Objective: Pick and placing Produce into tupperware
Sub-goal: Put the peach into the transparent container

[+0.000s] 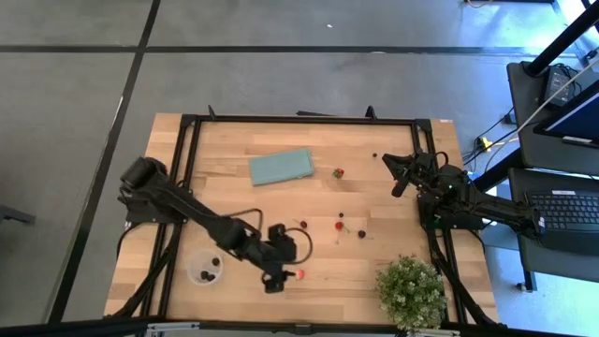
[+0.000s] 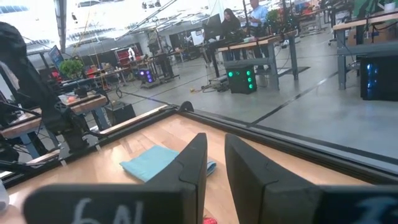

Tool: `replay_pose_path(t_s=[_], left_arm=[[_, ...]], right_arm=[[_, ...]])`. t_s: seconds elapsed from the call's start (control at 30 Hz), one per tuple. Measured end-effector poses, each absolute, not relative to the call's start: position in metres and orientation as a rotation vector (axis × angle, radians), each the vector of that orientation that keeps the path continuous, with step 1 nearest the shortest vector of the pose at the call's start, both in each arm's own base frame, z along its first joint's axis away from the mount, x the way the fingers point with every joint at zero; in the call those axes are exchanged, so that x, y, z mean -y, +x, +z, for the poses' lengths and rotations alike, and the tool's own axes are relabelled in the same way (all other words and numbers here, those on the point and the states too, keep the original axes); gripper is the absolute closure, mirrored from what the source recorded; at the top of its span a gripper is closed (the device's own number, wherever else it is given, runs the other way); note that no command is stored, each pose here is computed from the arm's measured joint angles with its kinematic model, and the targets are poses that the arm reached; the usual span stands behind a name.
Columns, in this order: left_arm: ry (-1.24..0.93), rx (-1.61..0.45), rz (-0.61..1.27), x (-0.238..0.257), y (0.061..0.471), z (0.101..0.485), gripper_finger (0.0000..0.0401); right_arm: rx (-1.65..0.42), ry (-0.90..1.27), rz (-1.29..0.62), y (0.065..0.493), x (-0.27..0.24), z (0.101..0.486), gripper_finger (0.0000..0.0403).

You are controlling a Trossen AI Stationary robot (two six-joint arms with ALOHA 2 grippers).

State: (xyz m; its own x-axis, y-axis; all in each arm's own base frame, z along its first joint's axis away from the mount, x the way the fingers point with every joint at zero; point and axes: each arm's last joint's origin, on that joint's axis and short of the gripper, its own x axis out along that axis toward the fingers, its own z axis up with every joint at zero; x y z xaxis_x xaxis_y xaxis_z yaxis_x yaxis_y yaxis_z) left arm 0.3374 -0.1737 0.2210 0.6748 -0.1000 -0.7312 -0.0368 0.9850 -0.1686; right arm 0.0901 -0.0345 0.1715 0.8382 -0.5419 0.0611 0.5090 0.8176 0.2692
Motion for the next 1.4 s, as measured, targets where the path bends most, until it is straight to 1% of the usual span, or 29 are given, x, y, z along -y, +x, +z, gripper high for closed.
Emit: replay_pose_path(t_s=[0.1, 0.33, 0.57, 0.77, 1.13, 1.4], left_arm=[[-0.185, -0.828, -0.060, 0.177, 0.348, 0.205, 0.0115], [-0.182, -0.886, -0.004, 0.180, 0.358, 0.170, 0.0115], [-0.182, -0.913, 0.011, 0.193, 0.359, 0.143, 0.0115], [-0.165, -0.889, 0.028, 0.199, 0.358, 0.139, 0.0120], [-0.158, -0.870, 0.044, 0.199, 0.359, 0.140, 0.0173], [-0.161, -0.871, 0.038, 0.200, 0.360, 0.135, 0.0187]], right_arm=[[0.135, 0.243, -0.562, 0.090, 0.035, 0.171, 0.0342], [0.137, 0.247, -0.561, 0.090, 0.035, 0.172, 0.0342], [0.137, 0.250, -0.562, 0.090, 0.035, 0.171, 0.0342], [0.138, 0.250, -0.561, 0.090, 0.035, 0.171, 0.0342], [0.137, 0.250, -0.561, 0.090, 0.035, 0.171, 0.0342], [0.137, 0.249, -0.561, 0.090, 0.035, 0.171, 0.0342]])
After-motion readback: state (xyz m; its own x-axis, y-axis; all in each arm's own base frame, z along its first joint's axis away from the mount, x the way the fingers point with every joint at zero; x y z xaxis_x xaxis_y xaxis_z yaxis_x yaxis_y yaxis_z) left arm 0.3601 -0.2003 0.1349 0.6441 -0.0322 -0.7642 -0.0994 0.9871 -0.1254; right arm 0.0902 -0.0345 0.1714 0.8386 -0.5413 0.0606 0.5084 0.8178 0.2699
